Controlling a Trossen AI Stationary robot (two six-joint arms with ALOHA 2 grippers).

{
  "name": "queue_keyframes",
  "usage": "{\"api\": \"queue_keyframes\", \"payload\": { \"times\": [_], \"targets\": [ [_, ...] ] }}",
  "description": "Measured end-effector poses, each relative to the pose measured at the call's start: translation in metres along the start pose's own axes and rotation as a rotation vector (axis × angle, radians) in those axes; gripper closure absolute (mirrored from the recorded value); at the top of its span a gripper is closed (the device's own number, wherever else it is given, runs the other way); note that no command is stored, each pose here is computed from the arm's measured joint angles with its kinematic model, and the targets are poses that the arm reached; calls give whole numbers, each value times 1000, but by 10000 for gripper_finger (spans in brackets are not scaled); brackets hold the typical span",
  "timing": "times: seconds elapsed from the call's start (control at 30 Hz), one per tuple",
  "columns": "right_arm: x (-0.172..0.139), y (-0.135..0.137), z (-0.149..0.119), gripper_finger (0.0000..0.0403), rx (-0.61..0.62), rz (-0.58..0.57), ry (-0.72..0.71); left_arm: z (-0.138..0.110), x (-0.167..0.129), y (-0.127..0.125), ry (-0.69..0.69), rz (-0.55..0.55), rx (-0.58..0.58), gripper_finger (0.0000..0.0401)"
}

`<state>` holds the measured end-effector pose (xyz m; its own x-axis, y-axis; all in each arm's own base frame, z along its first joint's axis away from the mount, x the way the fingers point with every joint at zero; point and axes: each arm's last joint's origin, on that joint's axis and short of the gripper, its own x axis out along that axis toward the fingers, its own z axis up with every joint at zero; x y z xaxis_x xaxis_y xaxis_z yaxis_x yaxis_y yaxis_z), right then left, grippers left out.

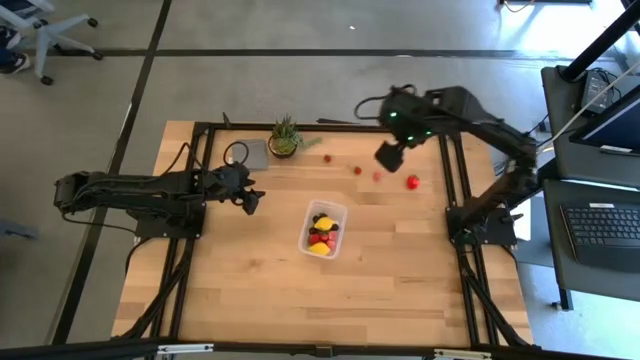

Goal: Pick and placing Produce into tupperware
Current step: Put the red strawberry into the transparent bin

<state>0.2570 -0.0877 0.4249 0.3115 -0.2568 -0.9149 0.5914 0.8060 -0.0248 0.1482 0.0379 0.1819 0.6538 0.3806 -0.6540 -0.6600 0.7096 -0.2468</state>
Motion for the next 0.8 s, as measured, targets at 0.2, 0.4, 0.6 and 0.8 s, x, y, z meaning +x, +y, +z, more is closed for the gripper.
{"api": "queue_keyframes", "payload": {
  "times": [0.2, 0.4, 0.6, 0.8],
  "targets": [
    [24, -44, -40, 118, 332, -121, 119, 0, 0, 0, -3, 0, 0, 140],
    [74, -65, -73, 118, 476, -266, 209, 0, 0, 0, -4, 1, 0, 140],
    [130, -67, -86, 118, 581, -270, 174, 0, 0, 0, -4, 1, -2, 140],
    [166, -72, -111, 118, 825, -325, 198, 0, 0, 0, -4, 1, -45, 140]
  ]
}}
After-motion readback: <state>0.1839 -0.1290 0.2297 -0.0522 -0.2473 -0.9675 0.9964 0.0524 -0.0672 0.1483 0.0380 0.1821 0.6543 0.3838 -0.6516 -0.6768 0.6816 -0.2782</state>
